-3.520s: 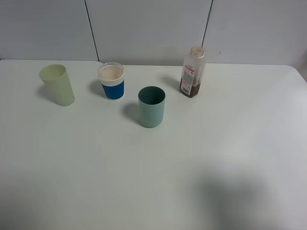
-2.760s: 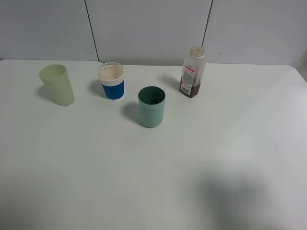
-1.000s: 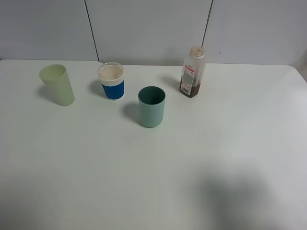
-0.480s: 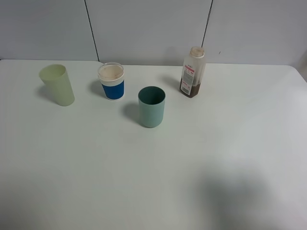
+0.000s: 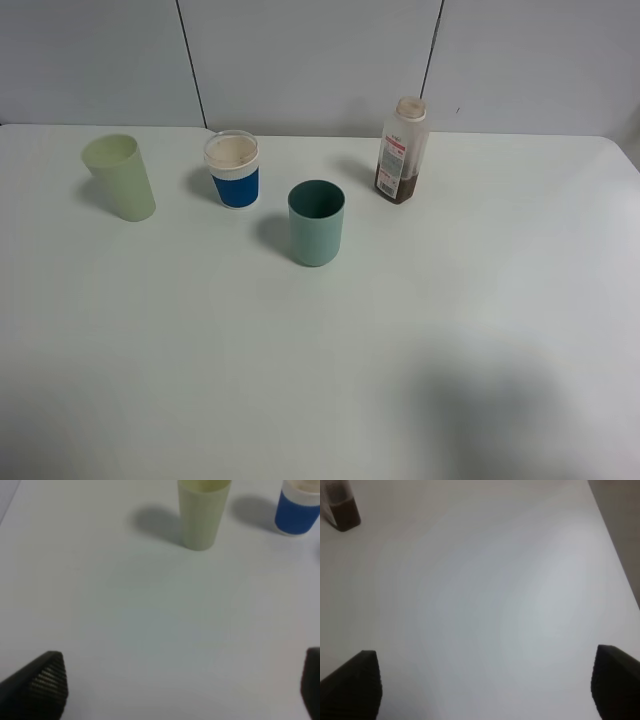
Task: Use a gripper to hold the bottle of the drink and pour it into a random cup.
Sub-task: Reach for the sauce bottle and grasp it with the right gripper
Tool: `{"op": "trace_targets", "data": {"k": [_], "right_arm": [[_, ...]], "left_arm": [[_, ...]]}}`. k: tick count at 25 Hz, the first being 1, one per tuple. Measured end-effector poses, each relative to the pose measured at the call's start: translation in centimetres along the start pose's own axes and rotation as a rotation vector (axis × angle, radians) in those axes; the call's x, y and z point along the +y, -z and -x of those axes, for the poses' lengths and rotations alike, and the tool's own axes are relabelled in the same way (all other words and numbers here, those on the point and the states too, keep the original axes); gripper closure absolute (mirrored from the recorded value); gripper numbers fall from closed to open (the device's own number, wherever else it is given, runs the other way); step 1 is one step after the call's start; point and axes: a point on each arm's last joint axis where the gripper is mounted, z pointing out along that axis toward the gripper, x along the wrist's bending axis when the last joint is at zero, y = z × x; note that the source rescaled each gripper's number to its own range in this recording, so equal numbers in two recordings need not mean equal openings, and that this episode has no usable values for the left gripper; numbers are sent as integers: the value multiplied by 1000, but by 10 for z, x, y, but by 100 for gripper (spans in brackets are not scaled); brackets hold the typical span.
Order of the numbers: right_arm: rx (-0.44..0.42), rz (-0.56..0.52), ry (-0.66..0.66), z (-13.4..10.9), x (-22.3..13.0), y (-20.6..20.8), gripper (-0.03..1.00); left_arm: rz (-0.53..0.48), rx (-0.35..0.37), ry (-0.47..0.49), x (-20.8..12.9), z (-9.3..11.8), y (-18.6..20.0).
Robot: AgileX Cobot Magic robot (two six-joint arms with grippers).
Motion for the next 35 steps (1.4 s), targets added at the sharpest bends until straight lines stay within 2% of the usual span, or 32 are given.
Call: {"op": "trace_targets", "data": {"k": [12, 17, 25, 35], "right_arm": [[-25, -3, -34, 2, 0, 0, 12], [-16, -58, -32, 3, 12, -11, 12], [3, -64, -33, 5, 57, -49, 12], [19, -63, 19, 5, 83, -112, 12]], "left_arm": [[0, 0, 0, 0, 0, 0], [0, 0, 0, 0, 0, 0], [0, 0, 0, 0, 0, 0], [0, 0, 0, 0, 0, 0]]}}
